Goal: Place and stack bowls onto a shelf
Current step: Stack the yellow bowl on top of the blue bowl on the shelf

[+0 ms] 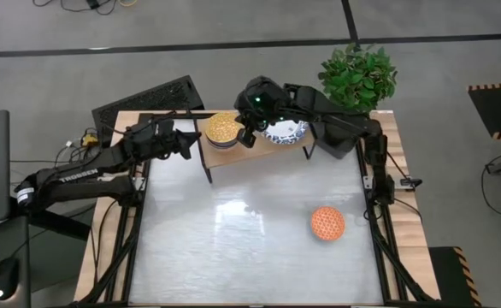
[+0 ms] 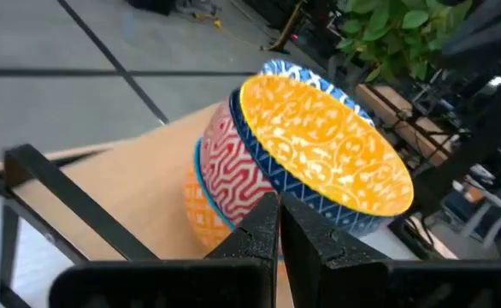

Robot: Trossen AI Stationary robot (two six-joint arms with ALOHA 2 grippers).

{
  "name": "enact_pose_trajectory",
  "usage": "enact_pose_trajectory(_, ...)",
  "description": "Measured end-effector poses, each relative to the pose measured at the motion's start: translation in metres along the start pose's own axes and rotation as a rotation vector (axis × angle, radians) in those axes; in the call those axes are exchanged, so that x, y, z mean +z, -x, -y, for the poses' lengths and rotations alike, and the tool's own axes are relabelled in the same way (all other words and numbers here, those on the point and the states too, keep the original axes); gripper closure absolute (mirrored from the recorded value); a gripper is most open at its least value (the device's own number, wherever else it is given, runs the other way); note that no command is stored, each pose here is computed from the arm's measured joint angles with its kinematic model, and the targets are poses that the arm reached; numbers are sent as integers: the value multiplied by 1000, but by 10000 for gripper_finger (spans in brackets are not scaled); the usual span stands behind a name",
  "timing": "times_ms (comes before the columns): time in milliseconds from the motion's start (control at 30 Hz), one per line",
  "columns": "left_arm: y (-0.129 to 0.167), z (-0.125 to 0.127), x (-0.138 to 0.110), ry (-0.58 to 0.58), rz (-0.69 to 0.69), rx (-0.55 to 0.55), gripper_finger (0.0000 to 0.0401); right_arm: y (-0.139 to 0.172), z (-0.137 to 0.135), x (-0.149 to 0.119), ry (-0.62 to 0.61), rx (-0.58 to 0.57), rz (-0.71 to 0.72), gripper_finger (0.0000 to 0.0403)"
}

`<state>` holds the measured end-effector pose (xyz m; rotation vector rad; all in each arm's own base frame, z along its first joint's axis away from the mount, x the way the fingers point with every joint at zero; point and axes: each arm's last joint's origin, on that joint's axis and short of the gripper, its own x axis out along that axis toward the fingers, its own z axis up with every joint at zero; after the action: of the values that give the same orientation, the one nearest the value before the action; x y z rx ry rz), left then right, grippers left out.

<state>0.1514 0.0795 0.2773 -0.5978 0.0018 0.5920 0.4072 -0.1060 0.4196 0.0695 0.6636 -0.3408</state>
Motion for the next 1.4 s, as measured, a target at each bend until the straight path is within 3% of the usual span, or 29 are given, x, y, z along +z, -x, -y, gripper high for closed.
enact_pose_trajectory(700,-19,-5,-1,3,-29,-18,401,-3,13,1,-18,47,8,377)
enact_pose_trajectory(833,-13,4,13,-55,22,-59,401,-3,13,1,-20,46,9,378)
enact_pose_trajectory(1000,-14,-1,14,-92,-41,29,401,-3,13,1,-21,46,9,377)
enact_pose_trajectory(1400,-23,-2,12,-100,-54,17,401,-3,12,0,-19,48,1,377)
